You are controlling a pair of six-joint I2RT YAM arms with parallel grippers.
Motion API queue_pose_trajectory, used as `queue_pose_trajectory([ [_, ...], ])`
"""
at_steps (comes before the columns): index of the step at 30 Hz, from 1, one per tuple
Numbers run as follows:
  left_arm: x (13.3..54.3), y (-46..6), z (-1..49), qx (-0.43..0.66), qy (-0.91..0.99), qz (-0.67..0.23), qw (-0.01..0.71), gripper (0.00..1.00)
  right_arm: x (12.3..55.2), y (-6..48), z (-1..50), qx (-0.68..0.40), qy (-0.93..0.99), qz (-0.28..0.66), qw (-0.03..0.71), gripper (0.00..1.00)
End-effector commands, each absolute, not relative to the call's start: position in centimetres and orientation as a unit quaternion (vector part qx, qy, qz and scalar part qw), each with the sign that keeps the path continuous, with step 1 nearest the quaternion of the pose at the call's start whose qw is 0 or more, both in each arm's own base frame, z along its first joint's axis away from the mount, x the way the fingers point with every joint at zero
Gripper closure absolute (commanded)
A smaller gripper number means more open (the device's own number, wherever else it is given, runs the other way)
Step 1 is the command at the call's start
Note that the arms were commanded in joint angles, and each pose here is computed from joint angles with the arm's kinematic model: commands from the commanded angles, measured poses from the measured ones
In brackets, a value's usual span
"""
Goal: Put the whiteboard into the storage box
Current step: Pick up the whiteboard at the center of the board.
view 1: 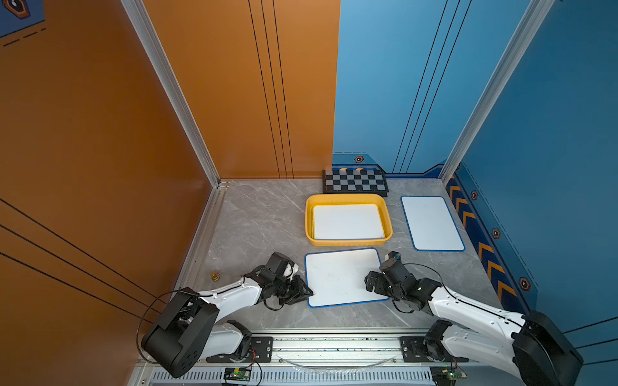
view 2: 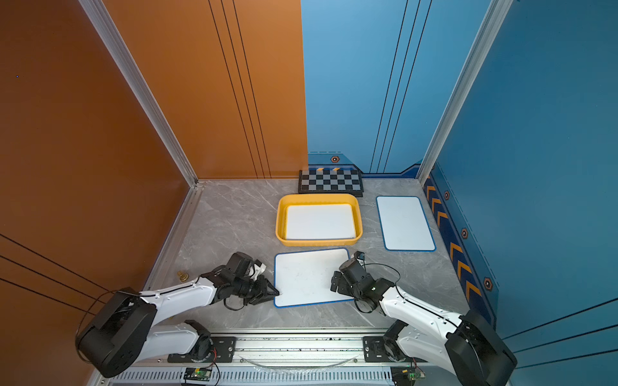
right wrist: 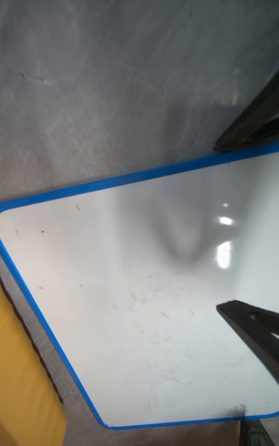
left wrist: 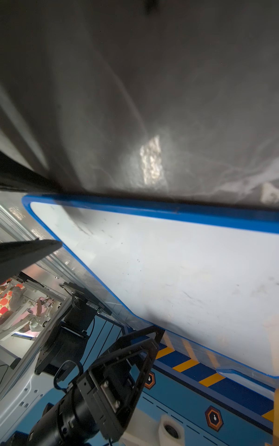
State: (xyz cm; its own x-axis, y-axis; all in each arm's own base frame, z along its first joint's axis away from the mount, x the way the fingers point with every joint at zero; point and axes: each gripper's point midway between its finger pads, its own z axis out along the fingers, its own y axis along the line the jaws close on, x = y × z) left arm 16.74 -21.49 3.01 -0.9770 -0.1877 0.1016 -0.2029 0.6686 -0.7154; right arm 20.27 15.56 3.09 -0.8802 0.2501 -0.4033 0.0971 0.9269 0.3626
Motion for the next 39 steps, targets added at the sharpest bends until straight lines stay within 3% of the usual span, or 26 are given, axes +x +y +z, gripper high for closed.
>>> queue_pose_trajectory([
  [1, 17.9, -24.7, 7.9, 0.041, -0.87, 0.49, -0.024, 0.69, 12.5, 20.3, 1.4, 0.056, 0.955, 0.29, 0.021, 0.03],
  [10, 17.9, -25.3, 9.9, 0.021, -0.855, 0.516, -0.034, 0.72, 12.7, 20.1, 1.3, 0.063, 0.952, 0.3, 0.02, 0.03],
  [16, 18.3, -25.5, 11.2, 0.021, -0.847, 0.531, -0.034, 0.8, 12.9, 19.5, 1.3, 0.078, 0.949, 0.305, 0.027, 0.03],
  [19, 18.0, -25.4, 11.0, 0.022, -0.846, 0.533, -0.024, 0.87, 12.8, 19.5, 1.6, 0.074, 0.948, 0.309, 0.028, 0.03],
  [21, 17.8, -25.5, 11.3, 0.018, -0.844, 0.536, -0.022, 0.99, 13.4, 19.0, 1.6, 0.088, 0.946, 0.309, 0.033, 0.03],
  [29, 17.2, -25.3, 12.2, -0.001, -0.851, 0.525, -0.019, 1.0, 13.3, 18.8, 1.4, 0.088, 0.946, 0.309, 0.031, 0.03],
  [32, 16.6, -22.7, 9.7, 0.008, -0.907, 0.422, -0.007, 0.78, 13.2, 17.8, 0.8, 0.097, 0.952, 0.29, 0.032, 0.03],
  [35, 16.9, -19.9, 7.8, 0.047, -0.936, 0.348, -0.001, 0.63, 13.4, 17.0, 0.7, 0.1, 0.955, 0.275, 0.036, 0.03],
  [39, 16.8, -15.2, 5.1, 0.067, -0.977, 0.201, 0.008, 0.52, 13.5, 15.9, 0.6, 0.096, 0.964, 0.246, 0.039, 0.03],
])
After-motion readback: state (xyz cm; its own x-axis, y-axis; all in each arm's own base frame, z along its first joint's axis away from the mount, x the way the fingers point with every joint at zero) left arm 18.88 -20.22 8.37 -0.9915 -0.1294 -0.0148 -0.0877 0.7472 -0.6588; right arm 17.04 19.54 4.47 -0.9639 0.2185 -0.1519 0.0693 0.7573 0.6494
